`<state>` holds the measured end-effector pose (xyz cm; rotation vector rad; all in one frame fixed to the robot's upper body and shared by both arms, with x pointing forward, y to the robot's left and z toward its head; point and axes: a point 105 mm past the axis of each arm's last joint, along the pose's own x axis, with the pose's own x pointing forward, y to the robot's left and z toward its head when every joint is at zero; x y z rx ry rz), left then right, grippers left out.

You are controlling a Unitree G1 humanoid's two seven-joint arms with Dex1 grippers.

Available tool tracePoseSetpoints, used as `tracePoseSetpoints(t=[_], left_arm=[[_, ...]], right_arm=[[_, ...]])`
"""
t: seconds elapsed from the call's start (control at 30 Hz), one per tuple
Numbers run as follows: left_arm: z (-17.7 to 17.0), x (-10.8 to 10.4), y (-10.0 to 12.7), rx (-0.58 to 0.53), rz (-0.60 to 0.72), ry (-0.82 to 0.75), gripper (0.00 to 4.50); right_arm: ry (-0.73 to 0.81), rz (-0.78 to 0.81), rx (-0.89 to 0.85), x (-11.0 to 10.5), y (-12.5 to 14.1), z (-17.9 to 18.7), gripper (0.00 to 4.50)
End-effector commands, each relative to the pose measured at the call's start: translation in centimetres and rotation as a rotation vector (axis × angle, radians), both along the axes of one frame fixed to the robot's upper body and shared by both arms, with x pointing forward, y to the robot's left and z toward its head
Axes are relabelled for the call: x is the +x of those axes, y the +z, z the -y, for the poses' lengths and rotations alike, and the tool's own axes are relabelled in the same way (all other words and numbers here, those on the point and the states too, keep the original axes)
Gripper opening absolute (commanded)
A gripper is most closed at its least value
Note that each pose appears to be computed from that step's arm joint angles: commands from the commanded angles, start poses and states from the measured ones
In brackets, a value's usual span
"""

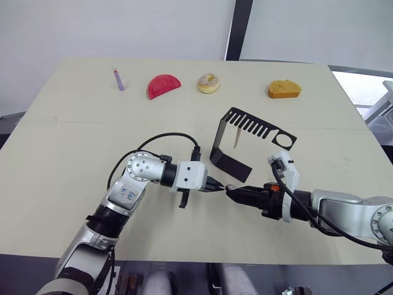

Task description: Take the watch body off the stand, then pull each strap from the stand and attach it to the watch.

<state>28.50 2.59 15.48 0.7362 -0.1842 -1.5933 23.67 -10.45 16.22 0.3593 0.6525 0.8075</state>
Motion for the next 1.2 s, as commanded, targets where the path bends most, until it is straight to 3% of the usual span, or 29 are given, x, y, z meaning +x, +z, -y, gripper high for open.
tracePoseSetpoints(t=[0.03,1.2], left_arm=[[1.72,-1.15,1.78,-0.068,0.059,-0.068,0.0],[1.73,-0.92,1.51,-0.06,0.056,-0.066,0.0]], right_arm=[[0.109,0.012,0.034,-1.75,0.73,-1.89,1.6],[0.121,0.033,0.044,-1.74,1.22,-2.16,1.6]])
